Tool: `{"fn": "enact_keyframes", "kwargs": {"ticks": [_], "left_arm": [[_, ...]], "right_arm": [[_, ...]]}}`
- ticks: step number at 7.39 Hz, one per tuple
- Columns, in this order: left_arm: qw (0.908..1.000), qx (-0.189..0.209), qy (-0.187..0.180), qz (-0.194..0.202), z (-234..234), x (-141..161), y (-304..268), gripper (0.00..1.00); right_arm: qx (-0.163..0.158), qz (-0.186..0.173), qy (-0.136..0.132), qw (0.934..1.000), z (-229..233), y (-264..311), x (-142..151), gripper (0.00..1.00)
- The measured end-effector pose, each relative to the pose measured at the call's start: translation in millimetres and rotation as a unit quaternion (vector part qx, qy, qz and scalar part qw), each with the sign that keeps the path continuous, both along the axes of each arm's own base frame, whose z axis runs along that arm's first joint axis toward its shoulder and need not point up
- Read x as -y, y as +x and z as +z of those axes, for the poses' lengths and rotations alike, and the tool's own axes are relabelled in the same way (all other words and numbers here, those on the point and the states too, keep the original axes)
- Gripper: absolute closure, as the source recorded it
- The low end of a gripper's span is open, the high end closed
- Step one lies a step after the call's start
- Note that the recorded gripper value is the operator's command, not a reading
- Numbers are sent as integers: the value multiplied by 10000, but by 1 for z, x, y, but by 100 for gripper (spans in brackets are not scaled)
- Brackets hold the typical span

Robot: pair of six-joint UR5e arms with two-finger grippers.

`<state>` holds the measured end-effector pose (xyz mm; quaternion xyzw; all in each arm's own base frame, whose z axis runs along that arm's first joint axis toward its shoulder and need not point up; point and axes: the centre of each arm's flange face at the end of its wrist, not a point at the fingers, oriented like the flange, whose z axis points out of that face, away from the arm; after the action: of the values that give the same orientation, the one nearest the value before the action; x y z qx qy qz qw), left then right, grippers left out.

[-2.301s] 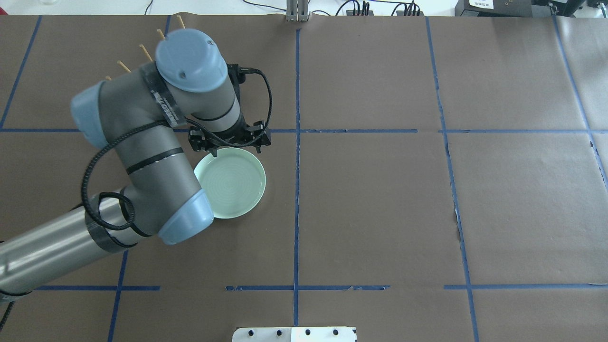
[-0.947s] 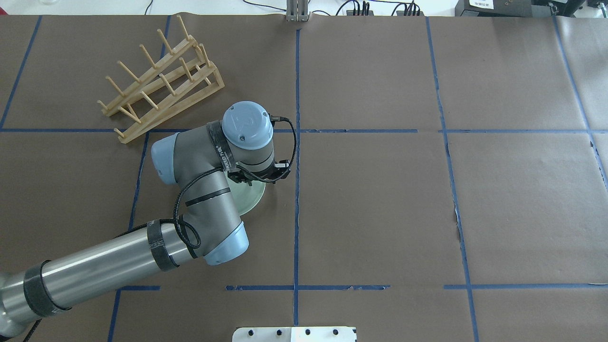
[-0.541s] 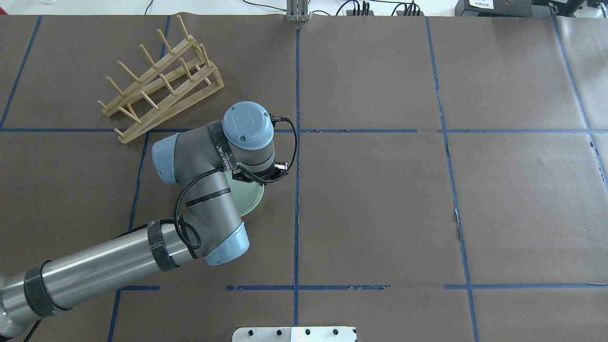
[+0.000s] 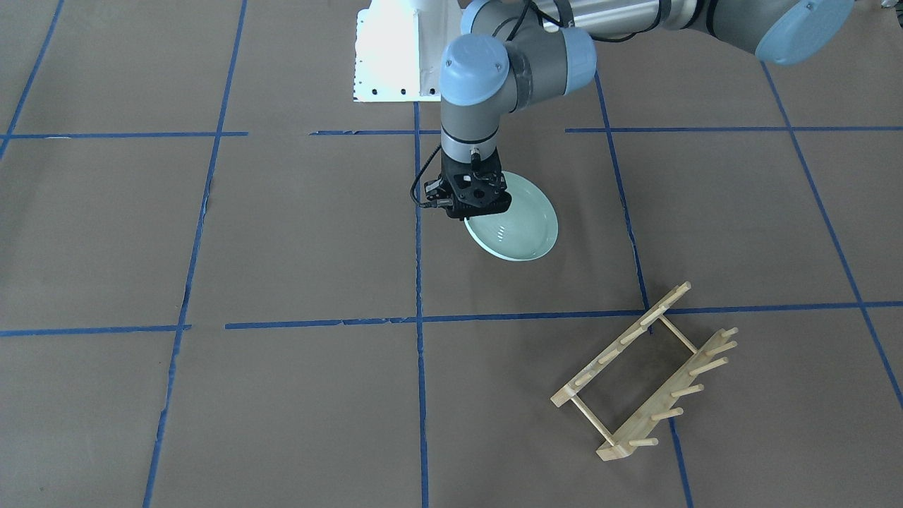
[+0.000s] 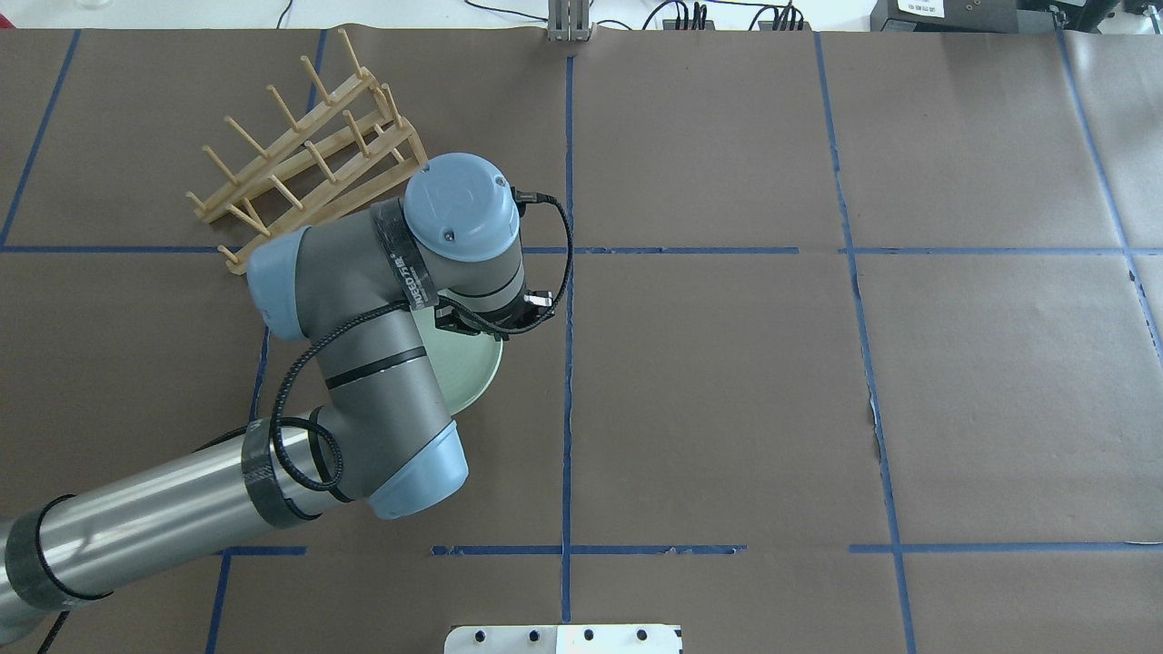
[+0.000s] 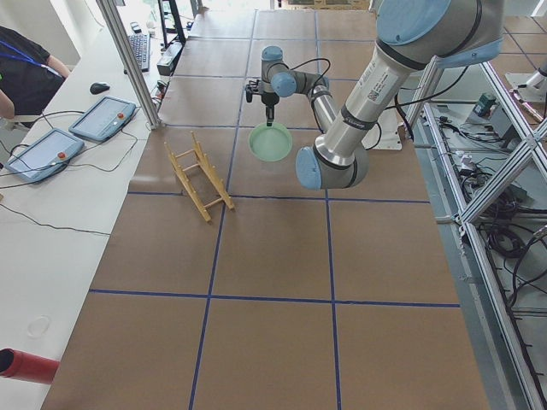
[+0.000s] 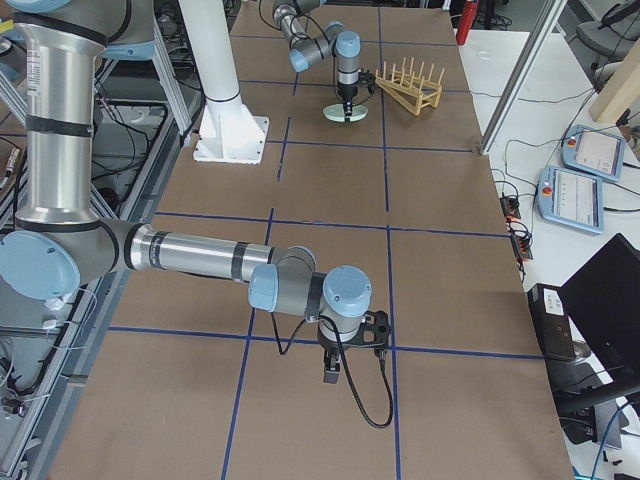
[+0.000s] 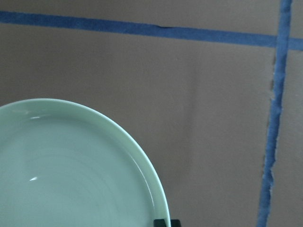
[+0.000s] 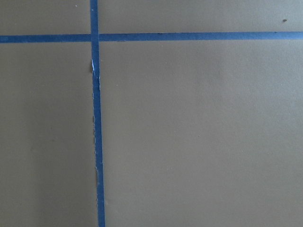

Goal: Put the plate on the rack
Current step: 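Lift the plate with the left gripper and tilt it upright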

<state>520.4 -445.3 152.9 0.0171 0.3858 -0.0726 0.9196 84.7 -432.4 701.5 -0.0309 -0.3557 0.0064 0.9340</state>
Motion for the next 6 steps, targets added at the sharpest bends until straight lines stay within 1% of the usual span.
{"fn": "enact_keyframes", "kwargs": {"ticks": [1,2,3,4,5,6], "left_arm": [[9998,-52,38,-186,-30,-3,-50,100],[9988,-161,108,-460,-52,5,-100,100],[9960,-319,201,-804,-69,19,-154,100],[9921,-523,306,-1096,-81,30,-203,100],[9873,-786,466,-1301,-92,36,-242,100],[9810,-1085,672,-1461,-99,41,-271,100]], "right_arm": [[0,0,0,10000,0,0,0,0],[0,0,0,10000,0,0,0,0],[0,0,0,10000,0,0,0,0],[0,-2,1,10000,0,0,0,0],[0,-4,2,10000,0,0,0,0],[0,-3,2,10000,0,0,0,0]]}}
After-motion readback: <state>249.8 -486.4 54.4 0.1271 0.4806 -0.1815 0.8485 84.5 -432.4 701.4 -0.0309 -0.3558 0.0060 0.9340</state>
